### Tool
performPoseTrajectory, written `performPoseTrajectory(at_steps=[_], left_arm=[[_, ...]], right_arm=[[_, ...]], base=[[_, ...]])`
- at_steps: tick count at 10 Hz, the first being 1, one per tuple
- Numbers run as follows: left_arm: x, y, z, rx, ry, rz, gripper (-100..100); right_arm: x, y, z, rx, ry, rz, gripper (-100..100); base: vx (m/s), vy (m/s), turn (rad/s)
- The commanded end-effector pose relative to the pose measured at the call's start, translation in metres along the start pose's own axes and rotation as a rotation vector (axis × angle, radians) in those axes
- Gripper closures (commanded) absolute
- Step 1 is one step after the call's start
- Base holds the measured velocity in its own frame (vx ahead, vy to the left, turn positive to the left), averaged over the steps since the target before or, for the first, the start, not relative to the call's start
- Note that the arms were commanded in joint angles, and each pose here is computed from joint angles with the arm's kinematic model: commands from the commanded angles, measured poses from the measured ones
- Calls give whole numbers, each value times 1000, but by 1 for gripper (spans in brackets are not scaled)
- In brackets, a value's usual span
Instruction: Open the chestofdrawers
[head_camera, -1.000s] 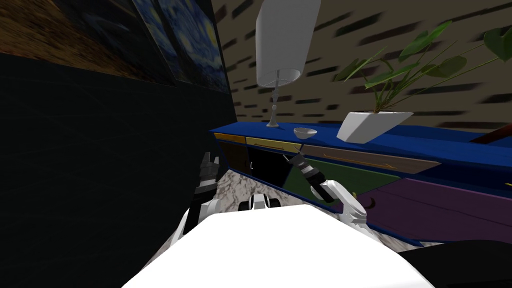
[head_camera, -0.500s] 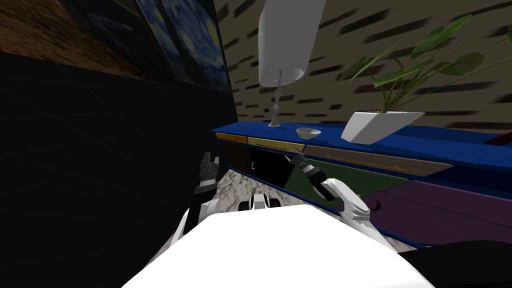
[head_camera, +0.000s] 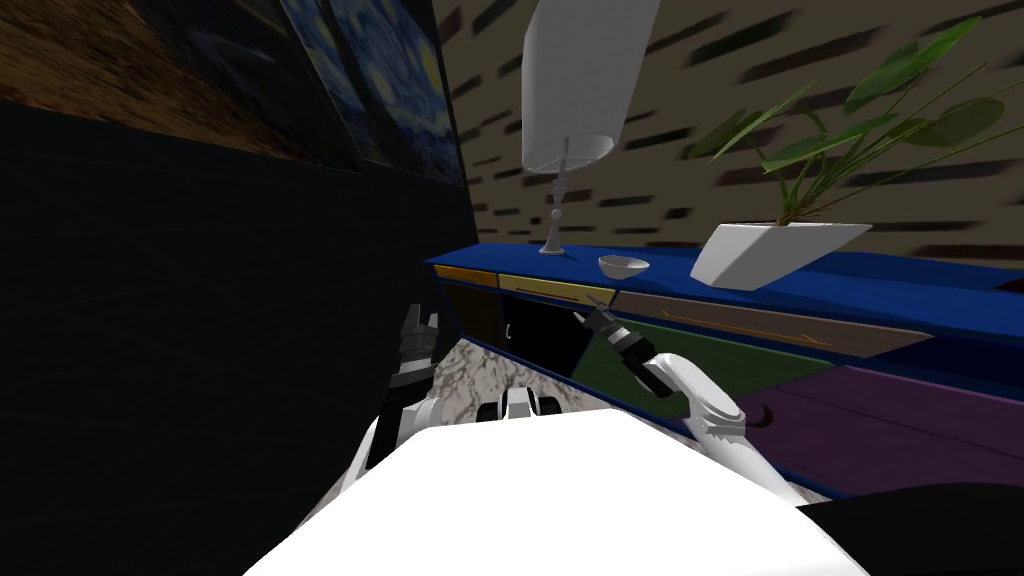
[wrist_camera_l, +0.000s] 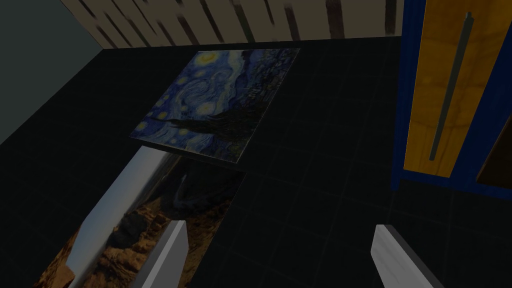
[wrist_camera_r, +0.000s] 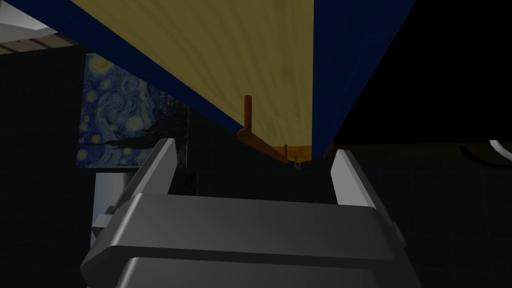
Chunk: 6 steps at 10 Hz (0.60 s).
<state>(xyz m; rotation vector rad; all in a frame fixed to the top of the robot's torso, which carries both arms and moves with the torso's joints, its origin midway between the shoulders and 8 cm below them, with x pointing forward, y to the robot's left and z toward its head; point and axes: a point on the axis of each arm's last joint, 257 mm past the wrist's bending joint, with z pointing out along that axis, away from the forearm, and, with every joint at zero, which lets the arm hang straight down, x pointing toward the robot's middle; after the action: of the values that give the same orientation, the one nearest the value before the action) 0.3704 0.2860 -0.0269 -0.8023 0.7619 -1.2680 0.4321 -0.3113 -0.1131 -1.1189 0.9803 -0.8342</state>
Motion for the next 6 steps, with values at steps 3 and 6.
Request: performPoseTrajectory(at_steps=[3, 6], left_arm=[[0, 0, 0, 0, 0, 0, 0], [0, 0, 0, 0, 0, 0, 0]], right_arm=[[15, 3, 0, -46, 12, -198, -100], [16, -1, 0, -41, 12, -179, -100]], base=[[7, 23, 14], [40, 32, 7]])
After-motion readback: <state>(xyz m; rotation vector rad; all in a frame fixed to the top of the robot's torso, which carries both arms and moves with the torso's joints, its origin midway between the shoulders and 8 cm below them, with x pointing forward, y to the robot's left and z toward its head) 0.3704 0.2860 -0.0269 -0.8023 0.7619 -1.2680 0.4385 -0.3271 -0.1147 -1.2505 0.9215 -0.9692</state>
